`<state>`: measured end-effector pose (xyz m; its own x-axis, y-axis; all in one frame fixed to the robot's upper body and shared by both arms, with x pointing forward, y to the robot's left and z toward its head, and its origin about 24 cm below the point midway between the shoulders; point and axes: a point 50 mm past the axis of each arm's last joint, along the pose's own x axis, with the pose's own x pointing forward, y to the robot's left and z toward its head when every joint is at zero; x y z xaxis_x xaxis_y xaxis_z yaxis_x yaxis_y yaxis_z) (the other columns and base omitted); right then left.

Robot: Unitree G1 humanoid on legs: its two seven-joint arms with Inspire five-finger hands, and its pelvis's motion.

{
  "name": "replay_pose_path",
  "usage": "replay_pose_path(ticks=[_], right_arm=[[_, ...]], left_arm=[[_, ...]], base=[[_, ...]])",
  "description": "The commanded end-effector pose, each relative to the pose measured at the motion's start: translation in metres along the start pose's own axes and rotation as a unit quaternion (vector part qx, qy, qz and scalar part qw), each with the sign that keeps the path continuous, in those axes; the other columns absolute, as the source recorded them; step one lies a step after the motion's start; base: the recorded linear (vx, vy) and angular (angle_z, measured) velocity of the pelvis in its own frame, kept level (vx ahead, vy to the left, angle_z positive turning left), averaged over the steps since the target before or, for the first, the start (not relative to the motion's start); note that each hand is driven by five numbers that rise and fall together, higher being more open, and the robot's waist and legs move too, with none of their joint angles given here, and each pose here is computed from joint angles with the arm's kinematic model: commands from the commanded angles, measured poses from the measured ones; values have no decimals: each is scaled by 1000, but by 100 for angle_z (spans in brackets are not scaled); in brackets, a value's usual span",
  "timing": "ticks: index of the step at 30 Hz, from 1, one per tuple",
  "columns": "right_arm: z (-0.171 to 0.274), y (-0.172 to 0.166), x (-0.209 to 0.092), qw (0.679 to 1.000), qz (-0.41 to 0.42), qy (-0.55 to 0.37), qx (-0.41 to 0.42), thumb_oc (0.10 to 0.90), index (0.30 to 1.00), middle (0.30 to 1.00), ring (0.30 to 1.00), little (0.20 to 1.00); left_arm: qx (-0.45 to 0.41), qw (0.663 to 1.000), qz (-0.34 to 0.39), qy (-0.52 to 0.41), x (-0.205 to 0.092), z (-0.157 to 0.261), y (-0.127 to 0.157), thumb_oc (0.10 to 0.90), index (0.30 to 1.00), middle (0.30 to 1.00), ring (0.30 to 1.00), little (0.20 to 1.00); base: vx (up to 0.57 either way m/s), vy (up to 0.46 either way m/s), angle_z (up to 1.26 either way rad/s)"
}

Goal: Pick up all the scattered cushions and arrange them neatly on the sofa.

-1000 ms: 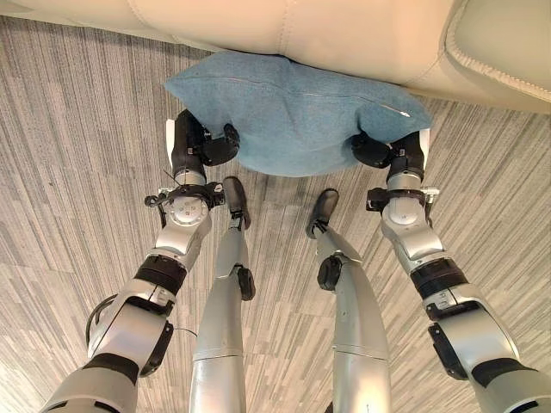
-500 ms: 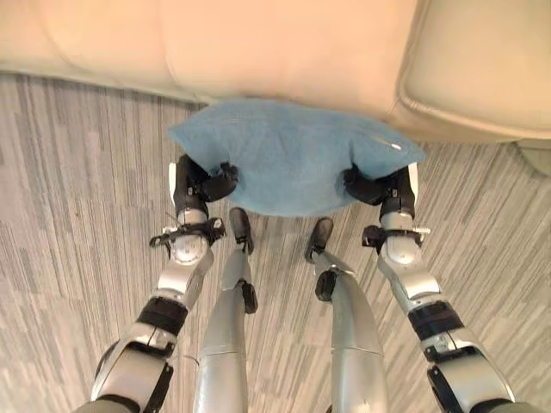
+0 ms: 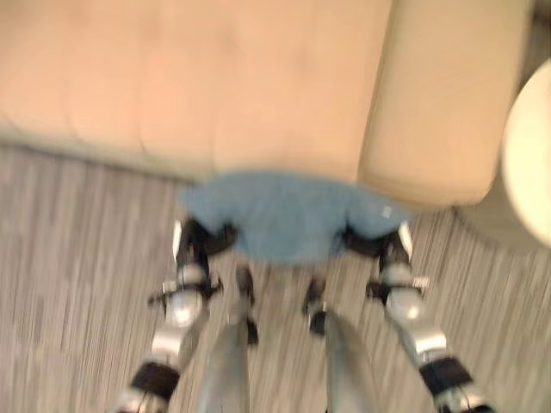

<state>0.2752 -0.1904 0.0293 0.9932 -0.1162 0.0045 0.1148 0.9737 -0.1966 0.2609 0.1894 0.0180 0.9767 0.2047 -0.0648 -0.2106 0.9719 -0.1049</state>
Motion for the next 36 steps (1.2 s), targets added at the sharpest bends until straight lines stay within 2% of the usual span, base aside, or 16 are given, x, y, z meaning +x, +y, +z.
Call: replay_pose_path(ticks=[1,3,4,9,15,17,20,21,36], right_arm=[[45,-6,1,992,-1,-127,25,400,300,300,300,300],[45,-6,1,992,-1,-127,25,400,300,300,300,300],[31,-15,-9,995,-8,-101,17,400,300,300,300,300],[11,-17,-22,998,-7,-55,14,400,300,300,300,300],[8,-17,-25,999,-6,-48,13,400,300,300,300,300],[-3,-15,-34,1000,3,-23,9,400,300,300,300,300],[-4,-15,-34,1000,3,-23,9,400,300,300,300,300],[-4,-33,-39,999,-33,-23,12,400,300,300,300,300],[-11,-29,-46,1000,-21,-3,6,400,300,300,300,300]], left_arm=[[-19,992,-46,-115,2,39,-12,400,300,300,300,300],[-19,992,-46,-115,2,39,-12,400,300,300,300,300],[-5,995,-24,-96,-8,28,3,400,300,300,300,300],[5,999,1,-53,-24,8,19,400,300,300,300,300],[8,999,4,-44,-27,5,21,400,300,300,300,300],[17,1000,7,-11,-37,-9,26,400,300,300,300,300],[17,1000,7,-11,-37,-9,26,400,300,300,300,300],[21,998,-59,-12,-36,-7,7,400,300,300,300,300],[29,998,-60,9,-42,-15,11,400,300,300,300,300]], base=[[90,23,-6],[108,27,-2],[152,38,-5],[104,18,-12],[26,2,-2],[96,-9,3],[24,-4,1],[37,7,-1],[29,-6,-1]])
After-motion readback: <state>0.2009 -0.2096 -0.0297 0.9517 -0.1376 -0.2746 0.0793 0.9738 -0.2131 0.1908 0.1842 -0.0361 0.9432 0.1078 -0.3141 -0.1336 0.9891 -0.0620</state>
